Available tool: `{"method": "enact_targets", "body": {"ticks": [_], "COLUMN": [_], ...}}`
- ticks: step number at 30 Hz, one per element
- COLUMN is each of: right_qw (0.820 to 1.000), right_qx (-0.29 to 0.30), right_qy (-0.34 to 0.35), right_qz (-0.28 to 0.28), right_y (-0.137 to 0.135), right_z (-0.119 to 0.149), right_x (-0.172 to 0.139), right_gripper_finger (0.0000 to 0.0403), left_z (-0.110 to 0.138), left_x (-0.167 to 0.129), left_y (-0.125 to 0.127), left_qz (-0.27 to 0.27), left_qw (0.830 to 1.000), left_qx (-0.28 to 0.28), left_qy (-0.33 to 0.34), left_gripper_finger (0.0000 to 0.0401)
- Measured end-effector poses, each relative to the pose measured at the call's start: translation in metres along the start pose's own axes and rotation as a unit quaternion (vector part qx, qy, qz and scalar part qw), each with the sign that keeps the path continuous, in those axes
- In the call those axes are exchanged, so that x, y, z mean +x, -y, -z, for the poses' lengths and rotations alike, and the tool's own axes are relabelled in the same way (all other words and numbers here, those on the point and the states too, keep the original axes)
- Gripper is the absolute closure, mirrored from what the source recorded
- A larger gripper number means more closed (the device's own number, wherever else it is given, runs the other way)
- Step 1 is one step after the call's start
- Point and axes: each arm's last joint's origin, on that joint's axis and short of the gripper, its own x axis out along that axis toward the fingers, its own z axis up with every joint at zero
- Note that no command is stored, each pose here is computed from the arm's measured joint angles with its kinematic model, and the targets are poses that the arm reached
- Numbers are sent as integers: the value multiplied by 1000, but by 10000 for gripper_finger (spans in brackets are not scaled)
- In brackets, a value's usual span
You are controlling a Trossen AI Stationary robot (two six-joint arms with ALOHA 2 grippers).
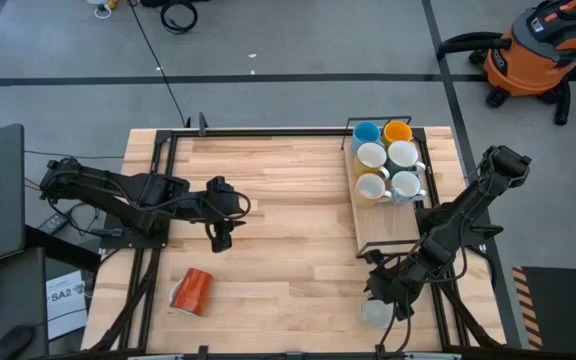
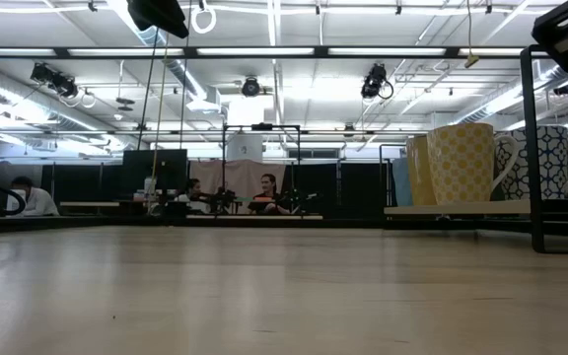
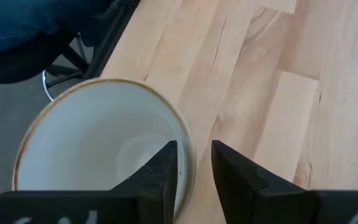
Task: Place coffee mugs
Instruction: Put the light green mug on the shelf
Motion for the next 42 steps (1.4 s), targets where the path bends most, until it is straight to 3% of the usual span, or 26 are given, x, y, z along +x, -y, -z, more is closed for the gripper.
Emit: {"method": "enact_targets", "body": {"ticks": [12, 24, 31, 42], "right_qw": [1000, 997, 995, 985], "right_qx": [-2, 82, 90, 127], "right_qy": [-12, 2, 36, 115], "right_qz": [5, 1, -16, -34], "right_y": [1, 0, -5, -1], "right_z": [2, -1, -18, -68], "right_x": [0, 0, -9, -39], "right_gripper_finger": [378, 374, 378, 377], "left_z": [0, 0, 0, 0], "left_x": [0, 0, 0, 0], "left_y": [0, 0, 0, 0], "left_qz": [0, 0, 0, 0], "left_qw": [1000, 1000, 1000, 1000], "left_qx": [0, 0, 0, 0], "left_qy": [0, 0, 0, 0], "left_gripper_finger": [257, 257, 257, 257]}}
